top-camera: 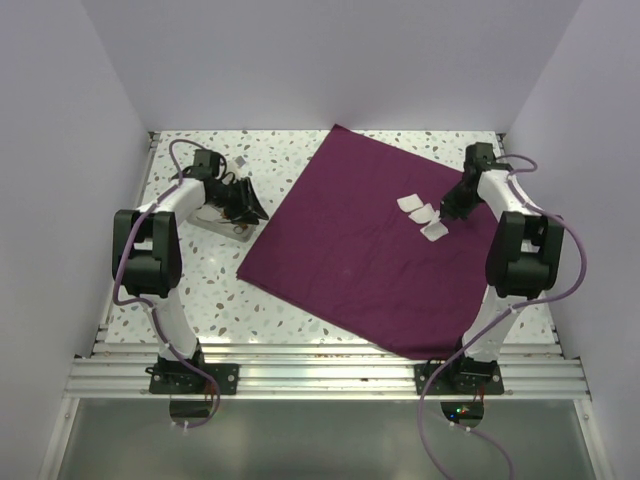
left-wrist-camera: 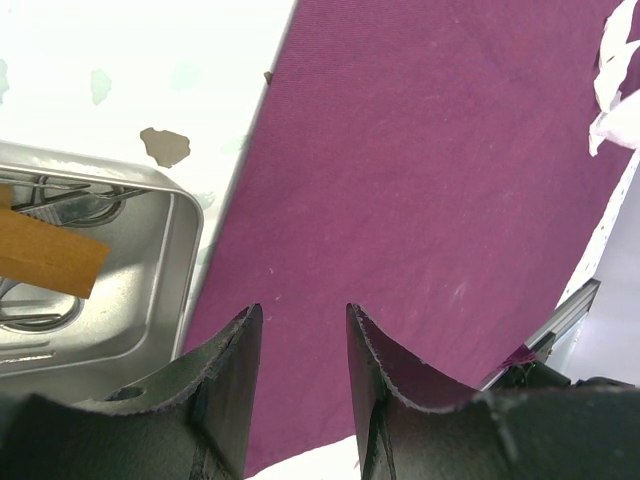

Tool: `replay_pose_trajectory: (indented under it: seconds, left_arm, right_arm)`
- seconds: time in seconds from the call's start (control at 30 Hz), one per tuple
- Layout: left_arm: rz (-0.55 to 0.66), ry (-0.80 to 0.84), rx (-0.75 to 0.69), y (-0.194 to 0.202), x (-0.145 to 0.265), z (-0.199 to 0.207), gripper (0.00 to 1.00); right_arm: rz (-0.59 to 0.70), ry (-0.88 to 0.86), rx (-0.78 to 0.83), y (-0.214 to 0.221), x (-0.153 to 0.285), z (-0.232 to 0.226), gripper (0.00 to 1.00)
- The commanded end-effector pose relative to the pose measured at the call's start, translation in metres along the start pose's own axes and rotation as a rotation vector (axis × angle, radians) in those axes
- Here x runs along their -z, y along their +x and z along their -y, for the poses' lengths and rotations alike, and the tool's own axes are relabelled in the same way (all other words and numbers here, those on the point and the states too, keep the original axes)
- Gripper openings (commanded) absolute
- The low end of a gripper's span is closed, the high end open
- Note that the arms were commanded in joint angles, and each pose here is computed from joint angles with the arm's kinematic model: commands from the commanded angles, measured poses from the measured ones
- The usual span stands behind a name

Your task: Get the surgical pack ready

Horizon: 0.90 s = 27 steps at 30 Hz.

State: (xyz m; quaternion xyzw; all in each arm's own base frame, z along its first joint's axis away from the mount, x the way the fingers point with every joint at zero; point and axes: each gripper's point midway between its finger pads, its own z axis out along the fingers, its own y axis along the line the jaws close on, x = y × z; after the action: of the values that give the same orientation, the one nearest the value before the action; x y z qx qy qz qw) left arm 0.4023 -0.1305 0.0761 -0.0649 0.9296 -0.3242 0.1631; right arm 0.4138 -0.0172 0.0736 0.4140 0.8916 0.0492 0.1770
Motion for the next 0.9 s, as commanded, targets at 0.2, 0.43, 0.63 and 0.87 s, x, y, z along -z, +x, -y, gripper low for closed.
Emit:
replay_pose_trajectory:
  seconds: [0.2, 0.43, 0.63, 0.87]
  left_arm:
    - [0.052, 0.012, -0.026, -0.014, 0.013, 0.003, 0.43]
    - [0.050, 0.010, -0.023, -0.014, 0.011, 0.002, 0.43]
    - [0.048, 0.013, -0.020, -0.015, 0.011, 0.002, 0.43]
    - [0.044, 0.015, -0.019, -0.014, 0.010, 0.002, 0.43]
  right_arm:
    - [-0.051, -0.120, 0.034, 0.006, -0.035, -0.021, 0.01]
    - [-0.010, -0.143, 0.036, -0.006, -0.009, -0.020, 0.01]
    - [-0.005, -0.202, 0.007, -0.010, 0.006, -0.030, 0.01]
    - [-0.019, -0.192, -0.005, -0.007, 0.000, -0.026, 0.01]
